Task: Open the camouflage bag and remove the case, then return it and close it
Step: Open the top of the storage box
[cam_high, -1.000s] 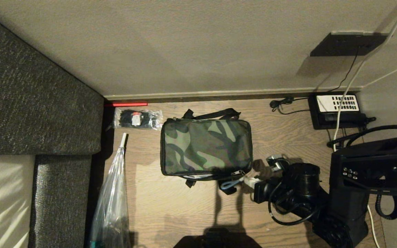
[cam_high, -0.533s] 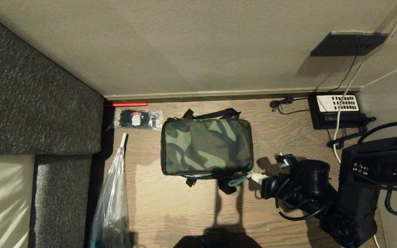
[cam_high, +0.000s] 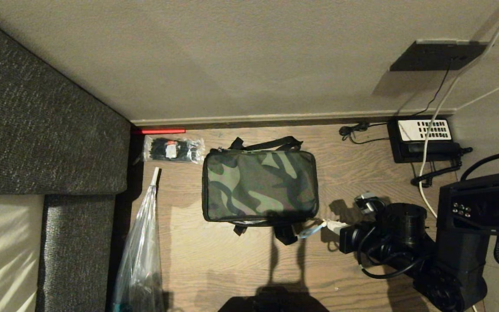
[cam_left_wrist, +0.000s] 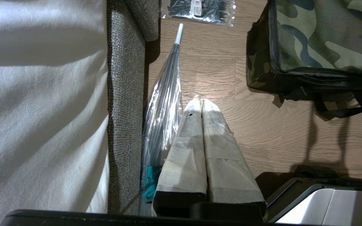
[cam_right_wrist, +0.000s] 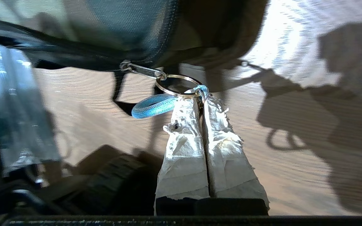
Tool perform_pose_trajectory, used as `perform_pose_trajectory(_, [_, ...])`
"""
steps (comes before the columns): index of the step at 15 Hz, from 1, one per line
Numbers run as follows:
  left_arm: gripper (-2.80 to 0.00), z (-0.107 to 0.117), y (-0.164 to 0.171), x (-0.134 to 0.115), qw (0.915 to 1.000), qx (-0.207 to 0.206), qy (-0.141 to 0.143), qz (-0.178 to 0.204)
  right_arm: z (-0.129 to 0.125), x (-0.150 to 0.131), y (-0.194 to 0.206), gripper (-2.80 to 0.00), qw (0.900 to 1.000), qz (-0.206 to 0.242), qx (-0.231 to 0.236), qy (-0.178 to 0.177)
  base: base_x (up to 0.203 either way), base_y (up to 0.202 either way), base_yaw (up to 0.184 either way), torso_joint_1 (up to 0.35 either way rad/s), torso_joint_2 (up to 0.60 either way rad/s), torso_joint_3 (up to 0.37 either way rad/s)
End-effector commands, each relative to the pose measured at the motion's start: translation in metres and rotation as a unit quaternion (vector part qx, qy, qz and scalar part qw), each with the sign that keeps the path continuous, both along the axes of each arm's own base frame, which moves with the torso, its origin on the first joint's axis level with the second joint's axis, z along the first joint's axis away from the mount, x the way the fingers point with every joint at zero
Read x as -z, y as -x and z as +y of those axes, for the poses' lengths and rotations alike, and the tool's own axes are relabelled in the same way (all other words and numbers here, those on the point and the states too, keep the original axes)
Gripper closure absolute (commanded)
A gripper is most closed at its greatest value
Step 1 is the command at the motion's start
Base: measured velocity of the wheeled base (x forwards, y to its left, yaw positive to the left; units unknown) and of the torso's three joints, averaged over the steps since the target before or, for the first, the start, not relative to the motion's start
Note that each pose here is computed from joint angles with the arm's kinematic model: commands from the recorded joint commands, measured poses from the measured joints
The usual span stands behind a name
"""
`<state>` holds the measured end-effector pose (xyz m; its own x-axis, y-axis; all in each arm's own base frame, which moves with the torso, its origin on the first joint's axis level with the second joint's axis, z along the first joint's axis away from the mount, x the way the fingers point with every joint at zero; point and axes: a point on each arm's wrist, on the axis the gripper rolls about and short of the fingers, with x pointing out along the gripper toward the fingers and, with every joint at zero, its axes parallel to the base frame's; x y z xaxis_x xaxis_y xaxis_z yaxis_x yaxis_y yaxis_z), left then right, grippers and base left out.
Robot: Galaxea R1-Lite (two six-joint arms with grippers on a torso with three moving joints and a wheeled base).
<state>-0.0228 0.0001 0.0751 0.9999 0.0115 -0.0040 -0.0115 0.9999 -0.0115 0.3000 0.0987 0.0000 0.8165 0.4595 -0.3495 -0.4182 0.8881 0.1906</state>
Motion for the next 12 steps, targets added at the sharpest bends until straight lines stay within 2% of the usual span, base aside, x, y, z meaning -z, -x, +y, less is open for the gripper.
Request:
perform_pose_trajectory(1, [0.0, 0.0, 0.0, 0.001, 1.0, 0.0, 0.0, 0.0, -0.007, 0.002, -0.003, 0.0, 1.0, -0.003, 0.009, 0.004, 0.0, 0.0, 0.0, 0.0, 0.0, 0.0])
perform_pose_trajectory(9, [0.0, 0.0, 0.0, 0.001, 1.0, 0.0, 0.0, 0.0, -0.03, -0.008, -0.015, 0.0, 0.998, -0.033, 0.043, 0.013, 0.0, 0.0, 0.0, 0.0, 0.0, 0.0])
perform_pose_trajectory(12, [0.0, 0.0, 0.0, 0.001, 1.0, 0.0, 0.0, 0.0, -0.029, -0.017, -0.019, 0.0, 0.997, -0.057, 0.039, 0.016, 0.0, 0.0, 0.0, 0.0, 0.0, 0.0])
